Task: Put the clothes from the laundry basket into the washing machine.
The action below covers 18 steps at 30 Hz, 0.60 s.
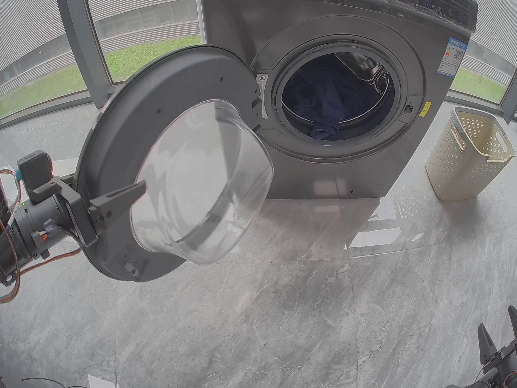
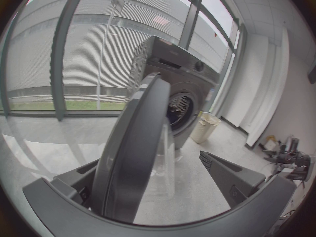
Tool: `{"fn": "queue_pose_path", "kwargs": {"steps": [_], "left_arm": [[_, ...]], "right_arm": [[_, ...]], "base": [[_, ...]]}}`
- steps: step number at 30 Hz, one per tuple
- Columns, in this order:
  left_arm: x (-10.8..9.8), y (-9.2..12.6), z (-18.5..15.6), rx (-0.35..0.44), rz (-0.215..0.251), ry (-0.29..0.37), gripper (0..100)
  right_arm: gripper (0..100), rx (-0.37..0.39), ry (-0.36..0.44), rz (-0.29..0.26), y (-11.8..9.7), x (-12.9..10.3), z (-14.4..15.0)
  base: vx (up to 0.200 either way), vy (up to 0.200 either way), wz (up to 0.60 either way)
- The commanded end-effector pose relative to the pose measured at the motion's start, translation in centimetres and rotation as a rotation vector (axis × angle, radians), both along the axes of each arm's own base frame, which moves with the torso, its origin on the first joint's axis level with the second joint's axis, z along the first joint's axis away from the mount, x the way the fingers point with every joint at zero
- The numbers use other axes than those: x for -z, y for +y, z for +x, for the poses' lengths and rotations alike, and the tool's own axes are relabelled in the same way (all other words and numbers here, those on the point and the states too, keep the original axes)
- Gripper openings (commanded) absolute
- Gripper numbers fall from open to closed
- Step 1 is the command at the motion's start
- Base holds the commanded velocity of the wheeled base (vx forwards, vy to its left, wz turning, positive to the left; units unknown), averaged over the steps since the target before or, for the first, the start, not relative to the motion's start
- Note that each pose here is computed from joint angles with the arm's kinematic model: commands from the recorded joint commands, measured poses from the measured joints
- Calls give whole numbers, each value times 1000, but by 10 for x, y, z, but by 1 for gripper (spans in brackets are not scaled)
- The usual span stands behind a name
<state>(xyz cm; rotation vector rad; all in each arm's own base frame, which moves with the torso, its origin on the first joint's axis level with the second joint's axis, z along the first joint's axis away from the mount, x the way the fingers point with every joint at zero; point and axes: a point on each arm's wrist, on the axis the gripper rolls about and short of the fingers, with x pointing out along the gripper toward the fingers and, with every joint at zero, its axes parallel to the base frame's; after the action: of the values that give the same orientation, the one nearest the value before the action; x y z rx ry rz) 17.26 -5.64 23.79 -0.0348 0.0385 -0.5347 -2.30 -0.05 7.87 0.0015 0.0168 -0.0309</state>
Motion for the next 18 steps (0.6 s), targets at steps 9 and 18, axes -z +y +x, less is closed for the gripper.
{"fn": "queue_pose_path", "kwargs": {"steps": [9, 18], "left_arm": [[-10, -35, -39, 258, -115, 17, 100], [-10, -30, -25, 164, -110, 14, 100]], "right_arm": [[100, -2, -6, 1, 0, 3, -1], [100, 0, -6, 0, 0, 3, -1]], "base": [[0, 0, 0], [0, 0, 0]]}}
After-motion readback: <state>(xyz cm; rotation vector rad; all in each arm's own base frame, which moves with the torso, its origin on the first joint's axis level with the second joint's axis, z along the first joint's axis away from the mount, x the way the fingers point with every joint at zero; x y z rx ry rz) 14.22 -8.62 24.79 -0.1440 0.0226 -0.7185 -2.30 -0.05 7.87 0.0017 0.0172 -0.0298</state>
